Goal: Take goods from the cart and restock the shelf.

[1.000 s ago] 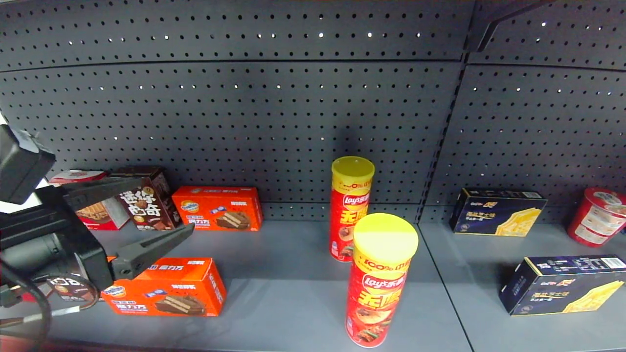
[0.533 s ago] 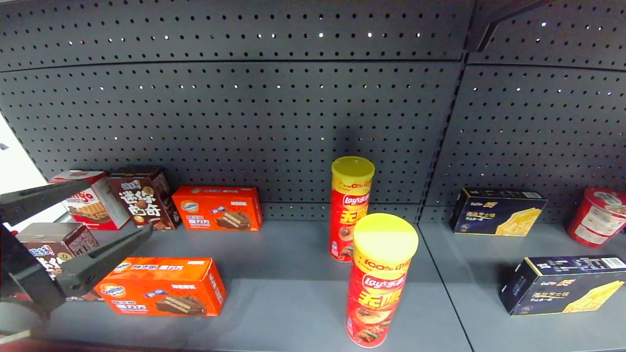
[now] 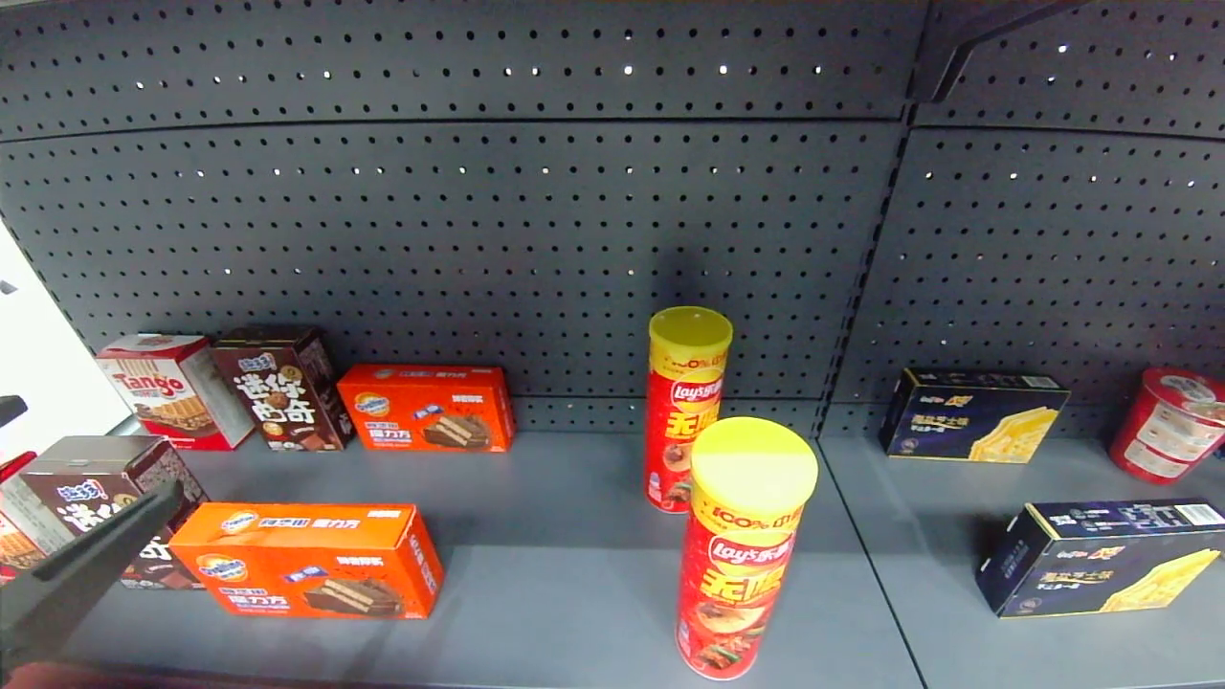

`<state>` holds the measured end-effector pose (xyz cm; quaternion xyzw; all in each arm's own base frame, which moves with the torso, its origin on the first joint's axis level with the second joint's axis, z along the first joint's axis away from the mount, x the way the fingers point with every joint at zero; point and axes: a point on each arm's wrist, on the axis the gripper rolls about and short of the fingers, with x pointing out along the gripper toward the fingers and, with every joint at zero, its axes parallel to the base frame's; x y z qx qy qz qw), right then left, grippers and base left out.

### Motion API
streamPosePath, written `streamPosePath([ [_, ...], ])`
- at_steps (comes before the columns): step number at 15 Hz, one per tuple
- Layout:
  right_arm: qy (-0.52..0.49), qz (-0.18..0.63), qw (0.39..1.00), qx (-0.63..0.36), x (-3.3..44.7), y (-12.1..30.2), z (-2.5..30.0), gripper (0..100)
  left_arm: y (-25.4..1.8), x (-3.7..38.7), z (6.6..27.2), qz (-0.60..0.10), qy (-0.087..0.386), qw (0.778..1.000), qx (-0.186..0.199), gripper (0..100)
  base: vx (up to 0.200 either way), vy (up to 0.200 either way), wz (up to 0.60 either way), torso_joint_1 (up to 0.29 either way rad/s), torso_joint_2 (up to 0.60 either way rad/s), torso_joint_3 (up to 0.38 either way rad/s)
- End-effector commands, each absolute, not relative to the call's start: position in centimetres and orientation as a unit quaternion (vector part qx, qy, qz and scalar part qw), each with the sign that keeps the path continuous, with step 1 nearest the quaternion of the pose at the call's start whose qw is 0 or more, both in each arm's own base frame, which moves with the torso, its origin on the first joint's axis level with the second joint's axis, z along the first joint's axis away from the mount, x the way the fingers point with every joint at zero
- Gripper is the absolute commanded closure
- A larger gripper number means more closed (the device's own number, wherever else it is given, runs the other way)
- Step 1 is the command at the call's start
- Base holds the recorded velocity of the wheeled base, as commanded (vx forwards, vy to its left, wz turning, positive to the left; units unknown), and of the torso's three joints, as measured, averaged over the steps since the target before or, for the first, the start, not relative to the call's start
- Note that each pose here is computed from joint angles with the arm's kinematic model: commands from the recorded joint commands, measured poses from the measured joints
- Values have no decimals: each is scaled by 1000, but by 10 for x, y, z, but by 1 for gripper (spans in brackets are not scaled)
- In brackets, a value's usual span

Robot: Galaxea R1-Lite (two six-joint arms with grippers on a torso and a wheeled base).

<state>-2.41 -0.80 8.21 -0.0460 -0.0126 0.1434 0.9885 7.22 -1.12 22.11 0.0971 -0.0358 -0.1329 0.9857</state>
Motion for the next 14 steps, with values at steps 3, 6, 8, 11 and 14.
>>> streamPosePath([
  [3, -3, 173, 984, -45, -15, -6, 169, 0, -9, 50, 212, -128, -23, 987, 96, 0, 0, 0, 0, 0, 0, 0],
  [6, 38, 254, 964, -75, 9, 6, 221, 0, -9, 49, 211, -128, -22, 987, 90, 0, 0, 0, 0, 0, 0, 0],
  [8, 73, 295, 949, -87, 26, 17, 237, 0, -9, 49, 211, -128, -21, 988, 88, 0, 0, 0, 0, 0, 0, 0],
  [11, 145, 320, 931, -102, 65, 44, 239, 0, -9, 50, 212, -128, -20, 989, 75, 0, 0, 0, 0, 0, 0, 0],
  [14, 201, 311, 923, -102, 87, 57, 229, 0, -9, 50, 212, -128, -17, 989, 68, 0, 0, 0, 0, 0, 0, 0],
])
